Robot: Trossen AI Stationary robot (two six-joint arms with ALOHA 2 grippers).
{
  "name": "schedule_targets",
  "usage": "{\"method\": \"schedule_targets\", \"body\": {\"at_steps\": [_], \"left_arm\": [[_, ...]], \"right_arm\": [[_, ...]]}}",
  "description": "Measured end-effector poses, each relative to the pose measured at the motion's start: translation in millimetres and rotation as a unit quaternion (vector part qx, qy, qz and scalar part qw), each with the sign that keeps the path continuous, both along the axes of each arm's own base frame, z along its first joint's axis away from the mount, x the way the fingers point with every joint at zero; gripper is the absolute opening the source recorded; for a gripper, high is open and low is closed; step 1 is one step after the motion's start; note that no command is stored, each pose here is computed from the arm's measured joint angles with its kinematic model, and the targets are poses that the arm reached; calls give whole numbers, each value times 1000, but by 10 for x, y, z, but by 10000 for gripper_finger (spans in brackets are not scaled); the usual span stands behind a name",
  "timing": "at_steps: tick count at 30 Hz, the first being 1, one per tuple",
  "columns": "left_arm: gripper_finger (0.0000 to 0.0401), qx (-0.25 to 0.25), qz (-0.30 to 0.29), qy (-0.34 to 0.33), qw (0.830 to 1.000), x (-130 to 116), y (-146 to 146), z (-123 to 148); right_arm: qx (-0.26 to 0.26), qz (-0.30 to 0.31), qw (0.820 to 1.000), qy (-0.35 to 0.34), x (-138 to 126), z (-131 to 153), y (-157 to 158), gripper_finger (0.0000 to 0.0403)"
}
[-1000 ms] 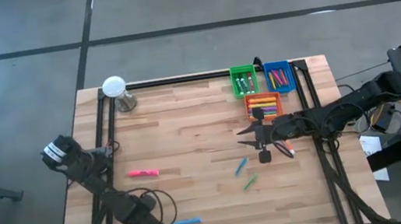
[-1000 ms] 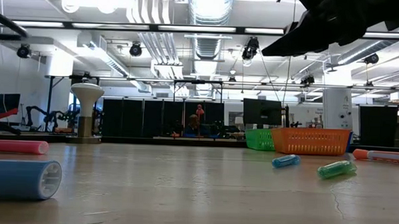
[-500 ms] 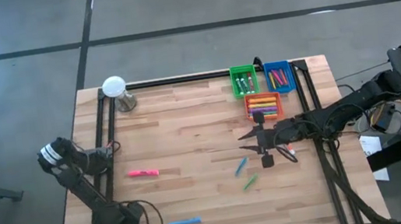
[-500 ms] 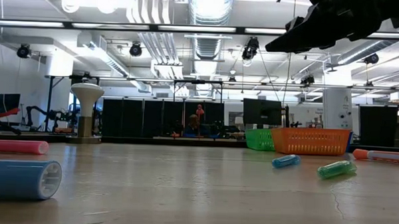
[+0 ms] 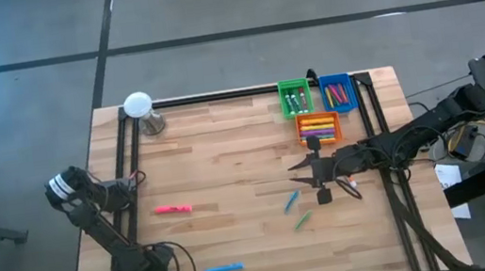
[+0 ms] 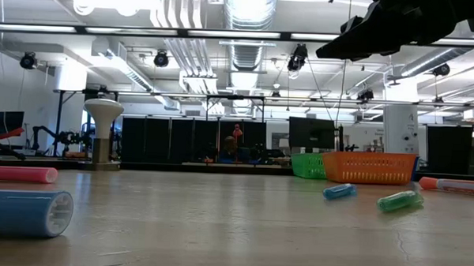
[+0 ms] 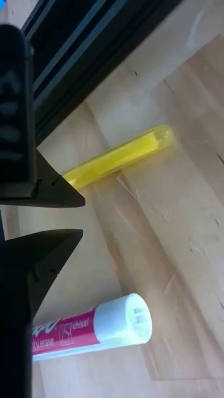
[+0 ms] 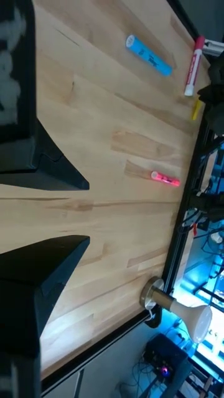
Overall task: Pick & Place Markers
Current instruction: Put the yellow pen into the blue bin
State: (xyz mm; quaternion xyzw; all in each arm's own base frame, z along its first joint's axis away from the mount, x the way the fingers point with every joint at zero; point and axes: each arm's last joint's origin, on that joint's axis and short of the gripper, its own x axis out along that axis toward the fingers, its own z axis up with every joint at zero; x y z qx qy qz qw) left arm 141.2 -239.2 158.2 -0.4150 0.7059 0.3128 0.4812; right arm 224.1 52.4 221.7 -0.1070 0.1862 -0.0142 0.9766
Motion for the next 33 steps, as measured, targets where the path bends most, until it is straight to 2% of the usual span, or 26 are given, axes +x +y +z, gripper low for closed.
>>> {"method": "schedule_targets", "body": {"at_steps": [9, 26, 33], "left_arm": [[62, -5, -13, 10, 1000, 24, -23, 88], [62, 7, 6, 39, 999, 13, 41, 23], [63, 44, 8, 99, 994, -10, 201, 0]], "right_arm": [[3, 0, 1000, -4, 1, 7, 4, 121], [3, 1, 1000, -4, 1, 8, 9, 121], [5, 1, 1000, -4, 0, 8, 10, 121]]}}
